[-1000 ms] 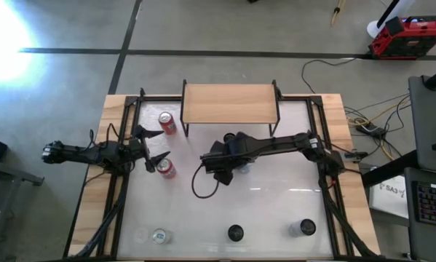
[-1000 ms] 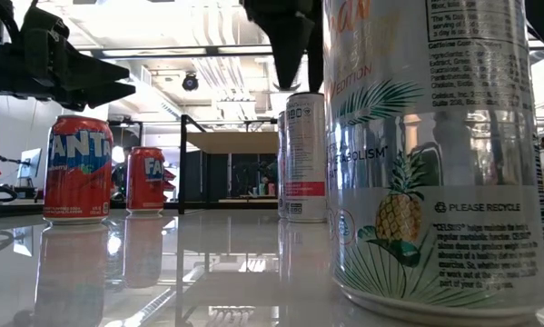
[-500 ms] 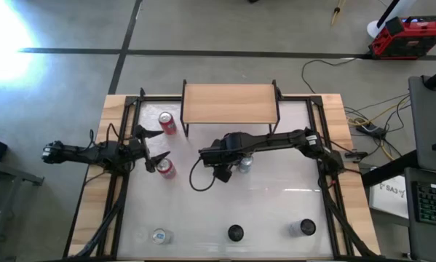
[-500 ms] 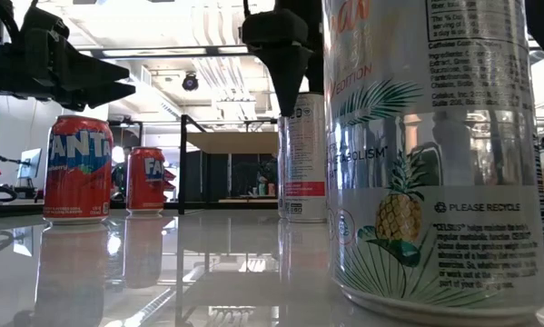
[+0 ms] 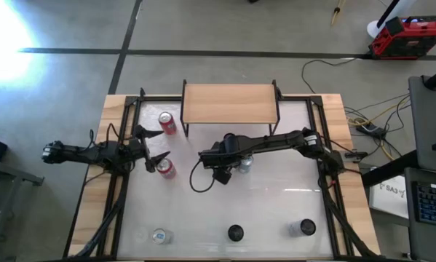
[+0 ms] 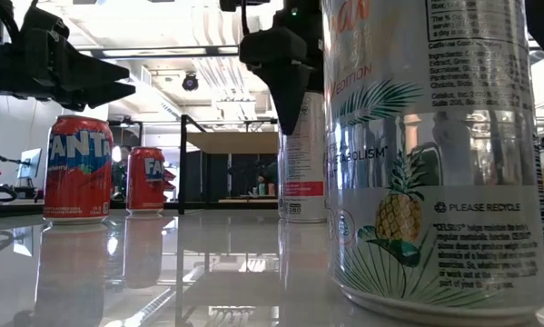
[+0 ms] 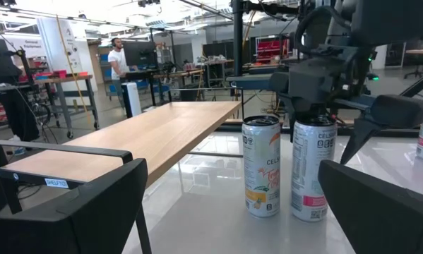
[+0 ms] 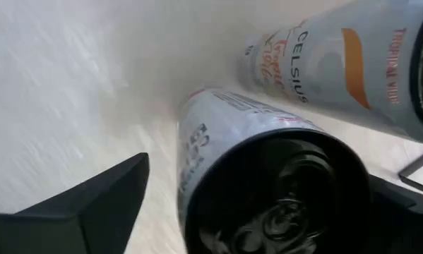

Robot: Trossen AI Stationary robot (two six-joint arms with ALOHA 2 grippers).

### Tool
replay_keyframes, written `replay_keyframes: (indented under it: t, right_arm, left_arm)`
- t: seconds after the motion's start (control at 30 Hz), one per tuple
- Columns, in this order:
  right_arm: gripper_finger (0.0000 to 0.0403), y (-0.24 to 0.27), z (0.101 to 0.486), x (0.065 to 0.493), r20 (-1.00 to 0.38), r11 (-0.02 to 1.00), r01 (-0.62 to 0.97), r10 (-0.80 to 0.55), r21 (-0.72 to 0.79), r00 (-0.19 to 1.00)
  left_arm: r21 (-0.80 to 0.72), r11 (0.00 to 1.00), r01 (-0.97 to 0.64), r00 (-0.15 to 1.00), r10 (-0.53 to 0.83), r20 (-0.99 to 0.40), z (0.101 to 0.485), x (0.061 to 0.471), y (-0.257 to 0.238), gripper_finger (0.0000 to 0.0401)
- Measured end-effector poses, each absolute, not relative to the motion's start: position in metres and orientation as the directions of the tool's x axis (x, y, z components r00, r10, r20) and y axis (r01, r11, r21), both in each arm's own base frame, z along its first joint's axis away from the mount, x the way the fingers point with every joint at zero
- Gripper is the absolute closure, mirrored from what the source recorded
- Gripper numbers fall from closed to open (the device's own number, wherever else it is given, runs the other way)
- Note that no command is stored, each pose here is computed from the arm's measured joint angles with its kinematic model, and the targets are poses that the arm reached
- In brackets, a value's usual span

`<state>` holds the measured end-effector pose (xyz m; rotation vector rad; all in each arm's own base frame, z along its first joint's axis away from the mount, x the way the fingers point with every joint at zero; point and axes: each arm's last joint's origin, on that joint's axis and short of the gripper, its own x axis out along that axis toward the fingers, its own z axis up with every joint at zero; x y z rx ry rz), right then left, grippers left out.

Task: Place canned beverage on shelf
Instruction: Adjust the white pink soda can

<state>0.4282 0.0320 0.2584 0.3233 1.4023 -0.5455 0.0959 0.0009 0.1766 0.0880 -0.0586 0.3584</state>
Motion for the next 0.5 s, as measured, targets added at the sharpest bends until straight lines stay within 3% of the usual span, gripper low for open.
replay_keyframes:
  t: [0.27, 0.5]
  right_arm:
    - [0.0146, 0.0323, 0.2584, 0.4292, -0.982, 0.783, 0.617, -0.167, -0.079, 0.086]
    - [0.0152, 0.0323, 0.2584, 0.4287, -0.983, 0.651, 0.758, -0.165, -0.047, 0.081]
  left_arm:
    - [0.076, 0.933, -0.353, 0.935, 0.348, 0.073, 0.1766, 0.0959, 0.0009, 0.0001]
    - [0.076, 0.933, -0.353, 0.935, 0.348, 0.073, 0.1766, 0.0959, 0.0009, 0.0001]
